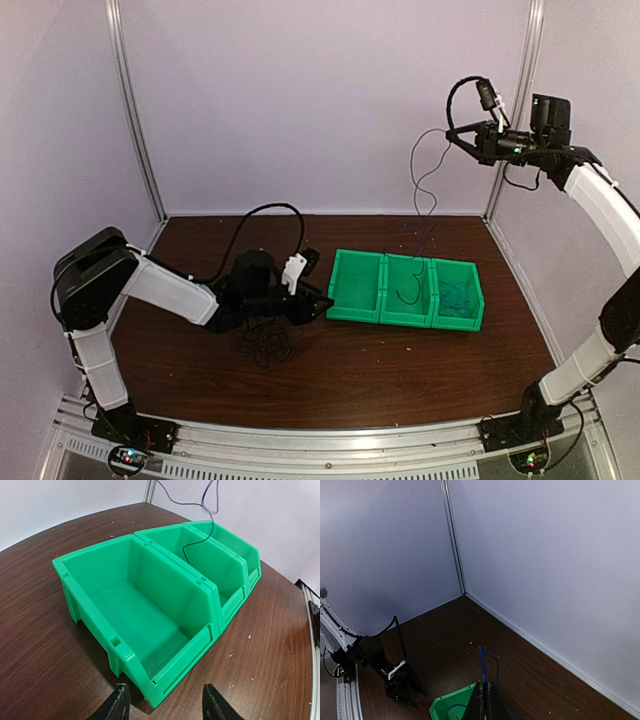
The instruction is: Untangle the cables
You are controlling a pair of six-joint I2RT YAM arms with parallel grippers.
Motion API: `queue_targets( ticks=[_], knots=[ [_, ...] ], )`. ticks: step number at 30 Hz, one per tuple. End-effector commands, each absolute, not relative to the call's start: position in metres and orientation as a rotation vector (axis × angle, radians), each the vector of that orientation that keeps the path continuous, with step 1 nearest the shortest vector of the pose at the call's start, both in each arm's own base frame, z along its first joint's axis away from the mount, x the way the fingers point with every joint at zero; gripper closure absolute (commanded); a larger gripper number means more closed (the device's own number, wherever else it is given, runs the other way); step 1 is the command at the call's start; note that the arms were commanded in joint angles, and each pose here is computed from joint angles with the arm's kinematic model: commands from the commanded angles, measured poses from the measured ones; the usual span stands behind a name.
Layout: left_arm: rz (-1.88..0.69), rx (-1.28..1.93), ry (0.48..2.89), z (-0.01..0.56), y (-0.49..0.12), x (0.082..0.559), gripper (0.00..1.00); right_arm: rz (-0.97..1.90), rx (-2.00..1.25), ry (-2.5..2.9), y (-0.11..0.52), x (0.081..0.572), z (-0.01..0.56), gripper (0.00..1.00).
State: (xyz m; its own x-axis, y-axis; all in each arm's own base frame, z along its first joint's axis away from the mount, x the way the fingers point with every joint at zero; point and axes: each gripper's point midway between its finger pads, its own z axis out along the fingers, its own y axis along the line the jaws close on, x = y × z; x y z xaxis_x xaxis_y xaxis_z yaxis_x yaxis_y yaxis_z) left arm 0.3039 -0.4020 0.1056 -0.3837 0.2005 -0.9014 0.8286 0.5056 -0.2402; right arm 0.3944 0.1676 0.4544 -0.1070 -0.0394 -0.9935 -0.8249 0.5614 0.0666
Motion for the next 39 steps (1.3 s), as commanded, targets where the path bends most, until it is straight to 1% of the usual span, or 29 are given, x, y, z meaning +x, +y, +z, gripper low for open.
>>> queue_targets(
  ticks=[1,6,13,16,22,26,33,39],
  knots=[
    [-0.903,0.826,1.802,0.126,-0.402,0.304,0.50,0.731,-0.795,1.558,0.169,0.382,0.429,1.00],
    [-0.900,0.823,1.805,0.126,-0.400,0.304,0.50,0.727,-0.808,1.649,0.167,0.384,0.386,1.00],
    [-0.889,0.818,1.815,0.124,-0.399,0.305,0.50,0.727,-0.833,1.703,0.168,0.379,0.360,1.00],
    [-0.880,0.814,1.818,0.123,-0.397,0.305,0.50,0.742,-0.871,1.688,0.175,0.364,0.364,1.00],
    [-0.879,0.810,1.826,0.120,-0.396,0.305,0.50,0.740,-0.928,1.610,0.184,0.328,0.391,1.00],
    [-0.883,0.812,1.829,0.117,-0.396,0.304,0.50,0.736,-0.943,1.616,0.185,0.317,0.392,1.00],
    [-0.885,0.812,1.841,0.113,-0.395,0.303,0.50,0.742,-0.949,1.686,0.185,0.318,0.361,1.00],
    [-0.875,0.814,1.851,0.110,-0.392,0.302,0.50,0.726,-0.913,1.769,0.183,0.338,0.327,1.00]
  ],
)
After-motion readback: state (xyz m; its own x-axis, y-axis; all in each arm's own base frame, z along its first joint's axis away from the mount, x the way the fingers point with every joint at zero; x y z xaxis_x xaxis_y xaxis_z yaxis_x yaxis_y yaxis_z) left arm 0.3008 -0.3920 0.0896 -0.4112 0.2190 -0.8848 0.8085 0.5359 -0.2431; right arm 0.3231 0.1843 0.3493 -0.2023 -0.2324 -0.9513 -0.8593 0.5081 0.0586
